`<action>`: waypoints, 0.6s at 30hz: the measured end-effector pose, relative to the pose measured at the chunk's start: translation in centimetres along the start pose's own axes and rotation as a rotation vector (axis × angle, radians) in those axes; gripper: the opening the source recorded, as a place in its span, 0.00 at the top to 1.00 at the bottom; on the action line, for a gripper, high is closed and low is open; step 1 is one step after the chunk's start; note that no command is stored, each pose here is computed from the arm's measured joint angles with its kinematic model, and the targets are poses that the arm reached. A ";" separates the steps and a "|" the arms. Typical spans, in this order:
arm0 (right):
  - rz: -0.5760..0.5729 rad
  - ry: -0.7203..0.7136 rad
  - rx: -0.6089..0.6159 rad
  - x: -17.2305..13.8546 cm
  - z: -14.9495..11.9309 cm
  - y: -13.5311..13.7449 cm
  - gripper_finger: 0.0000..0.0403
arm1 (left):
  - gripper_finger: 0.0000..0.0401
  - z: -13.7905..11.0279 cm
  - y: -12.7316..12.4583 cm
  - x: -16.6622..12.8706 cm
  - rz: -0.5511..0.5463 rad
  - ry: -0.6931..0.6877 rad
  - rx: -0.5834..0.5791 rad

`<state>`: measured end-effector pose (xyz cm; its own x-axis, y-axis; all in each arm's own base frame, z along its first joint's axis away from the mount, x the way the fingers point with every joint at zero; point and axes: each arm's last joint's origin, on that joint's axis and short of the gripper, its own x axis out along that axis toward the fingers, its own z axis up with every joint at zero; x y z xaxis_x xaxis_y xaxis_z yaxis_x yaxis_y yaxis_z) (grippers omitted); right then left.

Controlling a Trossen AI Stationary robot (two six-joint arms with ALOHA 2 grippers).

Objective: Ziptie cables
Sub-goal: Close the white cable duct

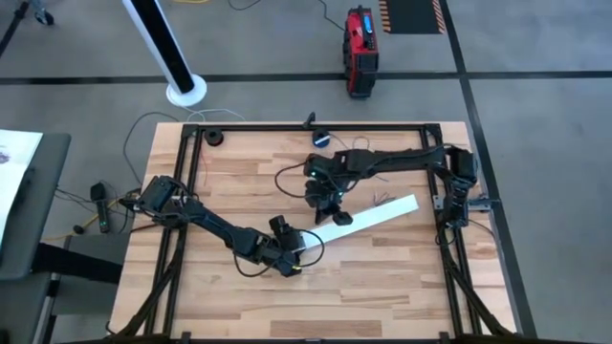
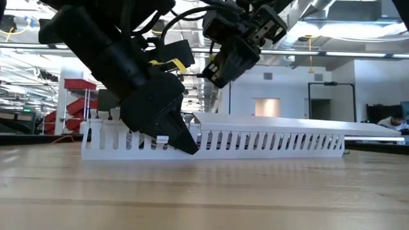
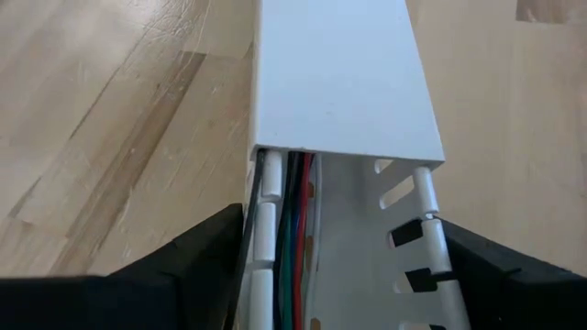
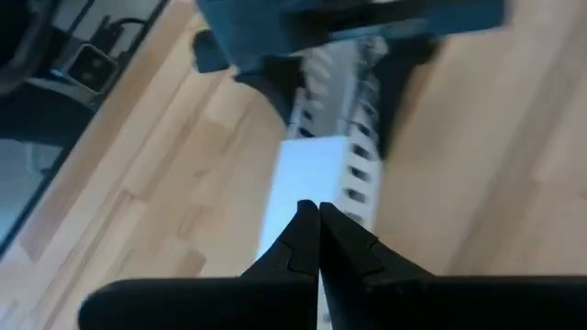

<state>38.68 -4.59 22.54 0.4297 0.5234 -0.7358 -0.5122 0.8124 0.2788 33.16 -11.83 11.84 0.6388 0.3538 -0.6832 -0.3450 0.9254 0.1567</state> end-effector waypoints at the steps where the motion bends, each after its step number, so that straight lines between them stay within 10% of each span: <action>1: 0.012 -0.002 -0.002 0.4 0.0 -0.1 1.00 | 0.33 0.0 0.0 0.0 0.000 0.000 0.001; 18: 0.094 -0.013 -0.052 3.5 -2.6 -0.1 1.00 | 0.33 0.2 -0.1 0.0 -0.027 -0.012 -0.015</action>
<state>38.31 -3.48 18.32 0.3877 0.6002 -0.6996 -0.5887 0.7453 0.3131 33.36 -11.93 11.94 0.6558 0.3303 -0.6788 -0.3374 0.9326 0.1279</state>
